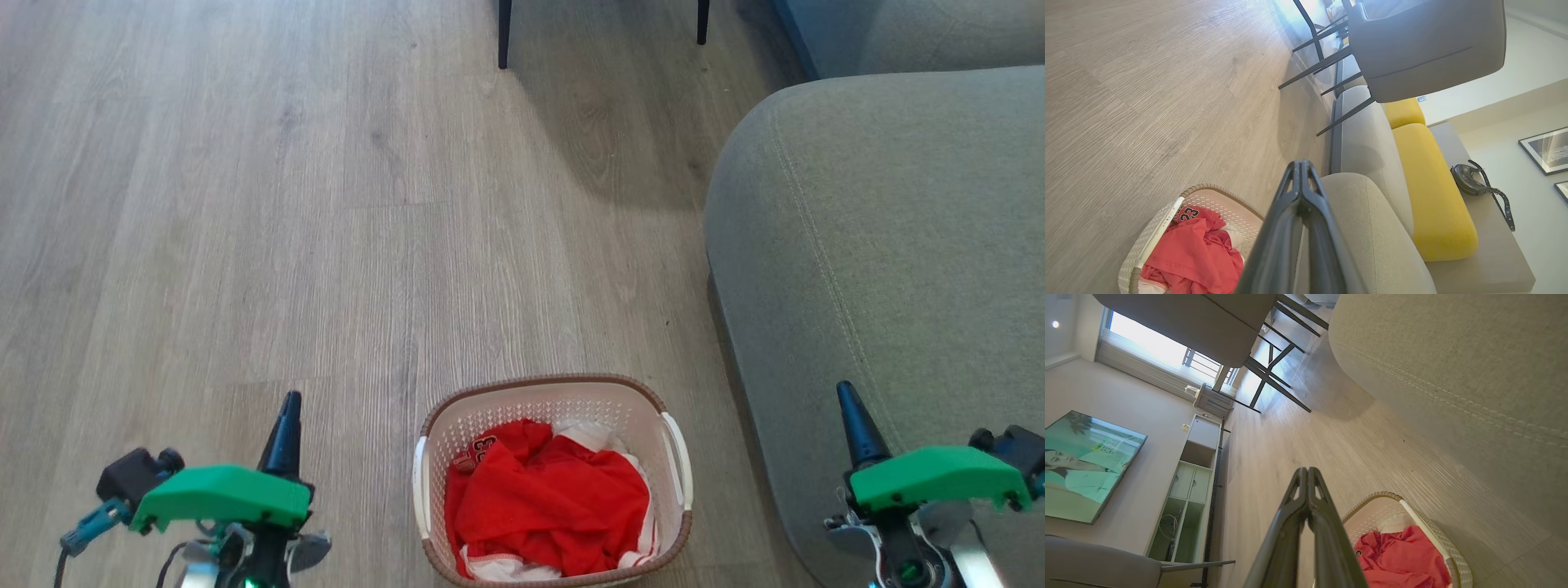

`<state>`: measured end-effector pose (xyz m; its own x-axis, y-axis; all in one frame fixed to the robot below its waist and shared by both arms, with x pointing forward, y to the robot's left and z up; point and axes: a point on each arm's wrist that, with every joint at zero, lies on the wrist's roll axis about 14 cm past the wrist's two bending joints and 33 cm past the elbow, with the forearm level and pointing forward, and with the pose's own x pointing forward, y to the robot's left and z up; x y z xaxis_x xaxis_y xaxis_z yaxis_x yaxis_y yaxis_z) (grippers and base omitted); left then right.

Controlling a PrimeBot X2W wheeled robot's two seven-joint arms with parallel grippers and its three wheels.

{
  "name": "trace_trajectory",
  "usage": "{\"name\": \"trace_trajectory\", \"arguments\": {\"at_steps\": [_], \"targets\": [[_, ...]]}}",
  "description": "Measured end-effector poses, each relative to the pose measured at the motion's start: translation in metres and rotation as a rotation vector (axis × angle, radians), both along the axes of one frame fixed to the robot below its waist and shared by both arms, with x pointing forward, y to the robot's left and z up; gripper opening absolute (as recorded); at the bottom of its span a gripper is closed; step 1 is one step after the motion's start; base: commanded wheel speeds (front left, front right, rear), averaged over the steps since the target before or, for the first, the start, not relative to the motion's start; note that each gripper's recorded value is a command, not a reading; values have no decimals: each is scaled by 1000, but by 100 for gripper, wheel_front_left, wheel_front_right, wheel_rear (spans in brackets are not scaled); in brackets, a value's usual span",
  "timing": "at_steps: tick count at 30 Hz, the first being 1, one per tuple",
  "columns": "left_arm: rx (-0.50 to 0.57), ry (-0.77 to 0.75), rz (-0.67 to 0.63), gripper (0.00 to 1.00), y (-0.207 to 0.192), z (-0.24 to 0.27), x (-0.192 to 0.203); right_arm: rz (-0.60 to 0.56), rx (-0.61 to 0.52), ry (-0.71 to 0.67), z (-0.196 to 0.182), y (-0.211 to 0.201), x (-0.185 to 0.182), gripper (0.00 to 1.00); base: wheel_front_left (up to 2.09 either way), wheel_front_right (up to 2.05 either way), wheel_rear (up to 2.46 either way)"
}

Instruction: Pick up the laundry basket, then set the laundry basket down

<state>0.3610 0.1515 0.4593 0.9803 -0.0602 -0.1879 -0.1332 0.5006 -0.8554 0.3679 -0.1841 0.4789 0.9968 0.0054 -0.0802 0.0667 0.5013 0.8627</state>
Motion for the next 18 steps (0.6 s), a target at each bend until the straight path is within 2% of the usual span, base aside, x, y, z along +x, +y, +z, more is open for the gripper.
{"name": "trace_trajectory", "arguments": {"at_steps": [18], "targets": [[-186,-7,34,0,9,5,6,-33,183,17,-3,-9,2,0,0,0,0]]}}
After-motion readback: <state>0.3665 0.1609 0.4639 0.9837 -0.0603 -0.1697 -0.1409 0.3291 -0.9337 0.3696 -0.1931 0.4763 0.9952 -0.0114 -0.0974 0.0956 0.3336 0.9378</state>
